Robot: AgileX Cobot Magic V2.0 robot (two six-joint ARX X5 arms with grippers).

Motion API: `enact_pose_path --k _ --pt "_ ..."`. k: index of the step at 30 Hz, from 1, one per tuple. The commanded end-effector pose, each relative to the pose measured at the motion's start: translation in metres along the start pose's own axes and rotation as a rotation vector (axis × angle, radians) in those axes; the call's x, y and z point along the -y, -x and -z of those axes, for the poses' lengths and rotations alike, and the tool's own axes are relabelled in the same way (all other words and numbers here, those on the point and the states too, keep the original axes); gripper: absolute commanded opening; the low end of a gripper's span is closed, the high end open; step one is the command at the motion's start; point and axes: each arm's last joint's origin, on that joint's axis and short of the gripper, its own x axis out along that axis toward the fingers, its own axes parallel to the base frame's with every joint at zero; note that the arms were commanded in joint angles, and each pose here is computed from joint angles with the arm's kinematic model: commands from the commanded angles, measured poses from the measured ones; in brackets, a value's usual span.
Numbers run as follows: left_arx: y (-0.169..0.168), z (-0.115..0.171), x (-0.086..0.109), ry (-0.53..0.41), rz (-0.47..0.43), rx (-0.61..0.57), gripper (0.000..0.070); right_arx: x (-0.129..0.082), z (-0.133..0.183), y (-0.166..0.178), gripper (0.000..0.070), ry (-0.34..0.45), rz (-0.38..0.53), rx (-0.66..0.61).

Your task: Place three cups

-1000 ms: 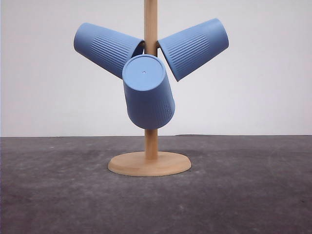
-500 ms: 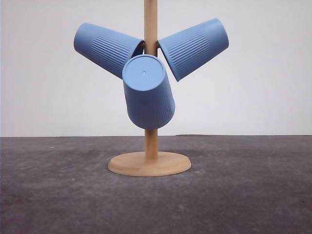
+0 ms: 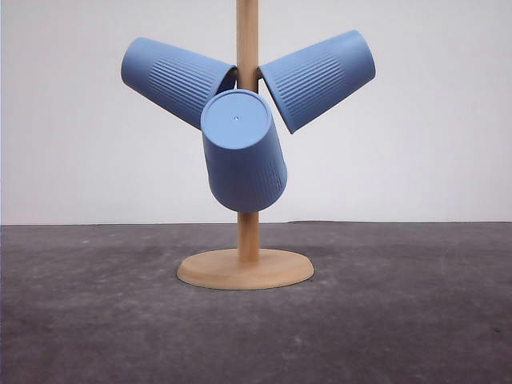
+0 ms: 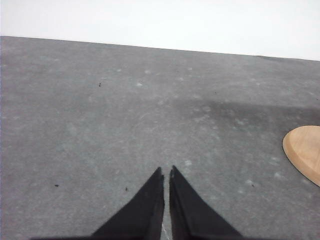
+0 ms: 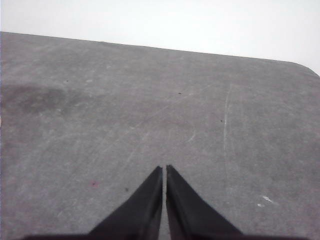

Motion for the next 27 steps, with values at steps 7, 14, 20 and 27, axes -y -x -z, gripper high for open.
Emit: enact_pose_path --k 7,14,20,27 --pt "-0.0013 0.0047 -0.0002 -0.014 0.001 -0.017 0.0 0.0002 0.0001 -0.0003 0.001 0.004 0.004 0.009" --pt "-0.0013 0.0047 -0.0002 -0.014 0.001 -0.017 0.0 0.0002 0.0001 -0.0003 0.001 0.004 0.004 0.009" --pt "-0.0013 0.0047 -0.0002 -0.014 0.001 -0.017 0.0 0.0002 0.0001 -0.0003 0.001 0.004 0.004 0.009" --pt "-0.0013 0.0047 -0.0002 -0.014 0.001 -0.017 0.0 0.0002 0.0001 -0.0003 0.001 0.004 0.004 0.009"
